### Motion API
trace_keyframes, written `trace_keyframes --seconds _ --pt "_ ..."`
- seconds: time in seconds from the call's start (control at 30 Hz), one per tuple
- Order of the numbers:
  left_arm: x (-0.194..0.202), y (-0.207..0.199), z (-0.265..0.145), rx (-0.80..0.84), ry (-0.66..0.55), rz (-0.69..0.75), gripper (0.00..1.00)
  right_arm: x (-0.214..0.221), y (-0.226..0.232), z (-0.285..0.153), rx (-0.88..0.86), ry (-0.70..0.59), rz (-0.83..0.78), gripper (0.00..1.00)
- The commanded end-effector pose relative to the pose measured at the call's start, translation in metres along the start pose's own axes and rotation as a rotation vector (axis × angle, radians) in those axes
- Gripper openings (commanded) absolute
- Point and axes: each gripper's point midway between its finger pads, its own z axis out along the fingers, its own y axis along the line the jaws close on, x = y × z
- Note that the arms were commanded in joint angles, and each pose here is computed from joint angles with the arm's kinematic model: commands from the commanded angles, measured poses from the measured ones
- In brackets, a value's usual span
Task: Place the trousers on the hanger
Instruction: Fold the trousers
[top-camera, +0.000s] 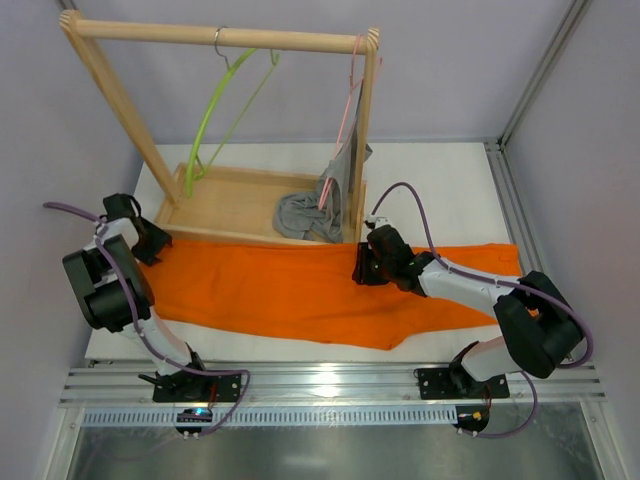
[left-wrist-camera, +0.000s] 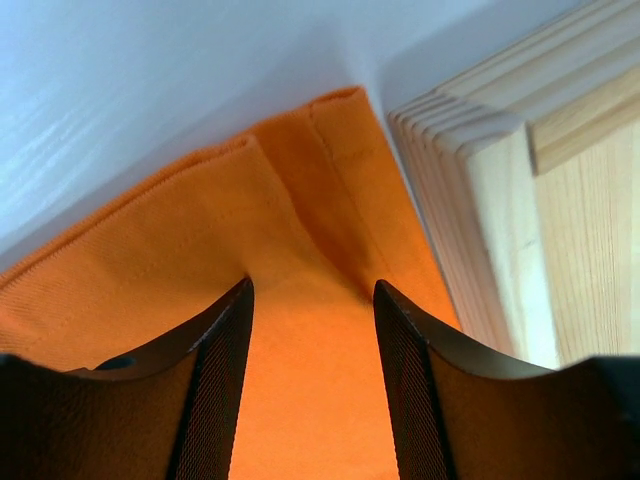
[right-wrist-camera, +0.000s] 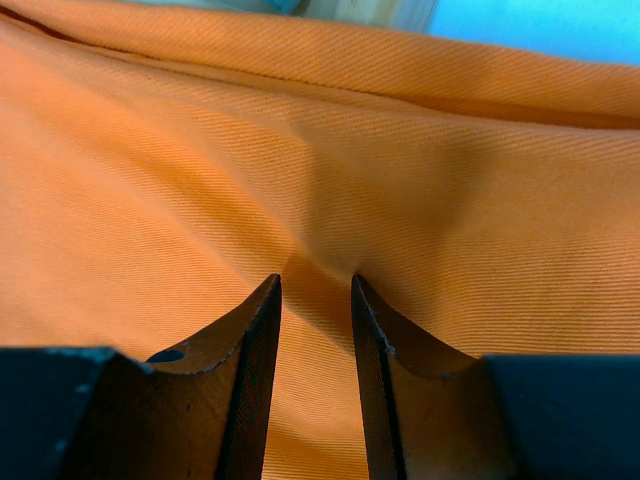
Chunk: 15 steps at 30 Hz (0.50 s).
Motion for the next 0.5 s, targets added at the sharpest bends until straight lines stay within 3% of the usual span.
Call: trace_keyframes --seconds 0.0,0.13,0.47 --pt "-0.019 -0.004 0.000 -0.040 -0.051 0.016 0.52 -0.016 0.007 -0.007 -0.032 -0.066 -0.003 0.38" --pt "-0.031 0.006 -0.019 -0.143 -0.125 -0.006 0.50 -0.018 0.009 -0.008 -0.041 -0.066 -0.011 0.38" --pt "-0.036 0.021 -0.019 -0.354 -0.137 -0.086 0.41 -0.019 0.011 -0.004 -0.051 -0.065 -0.028 0.38"
